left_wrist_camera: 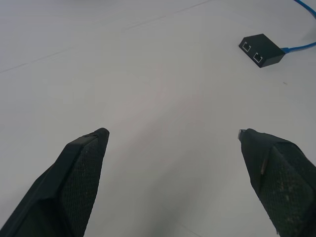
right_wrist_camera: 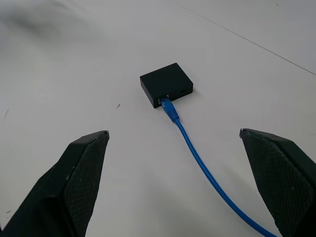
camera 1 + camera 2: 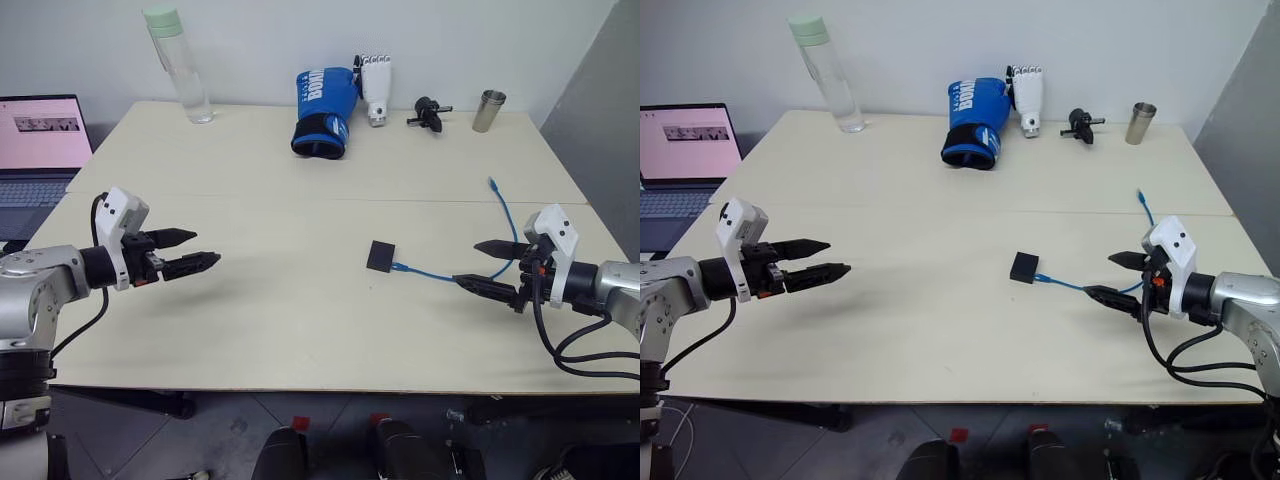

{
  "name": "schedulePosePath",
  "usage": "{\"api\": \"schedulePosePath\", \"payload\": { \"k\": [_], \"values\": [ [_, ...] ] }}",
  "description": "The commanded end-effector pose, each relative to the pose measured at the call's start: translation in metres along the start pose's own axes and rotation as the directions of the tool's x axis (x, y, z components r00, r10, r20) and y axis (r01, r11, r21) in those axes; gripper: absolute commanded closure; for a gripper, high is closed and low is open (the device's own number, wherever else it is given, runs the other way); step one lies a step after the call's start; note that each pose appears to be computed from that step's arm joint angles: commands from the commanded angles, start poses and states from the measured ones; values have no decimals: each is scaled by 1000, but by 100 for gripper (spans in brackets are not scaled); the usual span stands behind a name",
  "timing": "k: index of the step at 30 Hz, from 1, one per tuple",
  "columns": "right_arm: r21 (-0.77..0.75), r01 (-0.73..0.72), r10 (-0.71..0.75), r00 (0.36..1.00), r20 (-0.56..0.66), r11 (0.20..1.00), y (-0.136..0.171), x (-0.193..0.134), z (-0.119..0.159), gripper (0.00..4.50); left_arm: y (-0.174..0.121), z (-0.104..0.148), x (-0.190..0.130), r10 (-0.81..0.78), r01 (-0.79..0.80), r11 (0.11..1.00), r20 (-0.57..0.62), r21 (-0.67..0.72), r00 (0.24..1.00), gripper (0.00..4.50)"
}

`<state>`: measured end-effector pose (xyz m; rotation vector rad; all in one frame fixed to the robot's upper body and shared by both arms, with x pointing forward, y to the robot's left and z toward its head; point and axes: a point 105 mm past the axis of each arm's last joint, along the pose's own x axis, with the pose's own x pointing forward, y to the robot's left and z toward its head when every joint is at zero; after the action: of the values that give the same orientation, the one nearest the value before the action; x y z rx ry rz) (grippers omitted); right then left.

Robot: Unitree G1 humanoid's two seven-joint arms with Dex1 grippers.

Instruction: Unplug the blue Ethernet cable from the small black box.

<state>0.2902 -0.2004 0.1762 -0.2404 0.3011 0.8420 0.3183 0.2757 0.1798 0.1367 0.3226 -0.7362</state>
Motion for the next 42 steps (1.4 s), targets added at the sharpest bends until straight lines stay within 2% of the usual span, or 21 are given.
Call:
{"api": "schedulePosePath", "payload": {
  "k": [1, 18, 22, 26, 33, 42],
  "values": [
    [-45, 13, -12, 1000, 20, 999, 0, -3, 9, 0, 1, 16, -7, 5, -6, 999, 33, 53, 999, 2],
    [-44, 23, -22, 1000, 13, 999, -2, -4, 7, 0, -2, 16, 0, -22, 20, 998, 31, 53, 999, 2],
    [-48, 13, -13, 1000, 15, 999, -3, -1, 8, 0, -16, 19, 9, -93, 91, 993, 24, 78, 995, 2],
    [-47, -20, 20, 1000, 18, 999, -2, 6, 9, 0, -42, 22, 32, -204, 199, 971, 20, 131, 979, 2],
    [-67, -110, 109, 994, -12, 992, 2, 37, -3, 0, -86, 37, 70, -384, 362, 872, -1, 331, 923, 2],
    [-115, -156, 158, 987, 7, 981, -8, 85, -2, 0, -88, 33, 90, -429, 405, 817, -37, 410, 902, 2]
  ]
}}
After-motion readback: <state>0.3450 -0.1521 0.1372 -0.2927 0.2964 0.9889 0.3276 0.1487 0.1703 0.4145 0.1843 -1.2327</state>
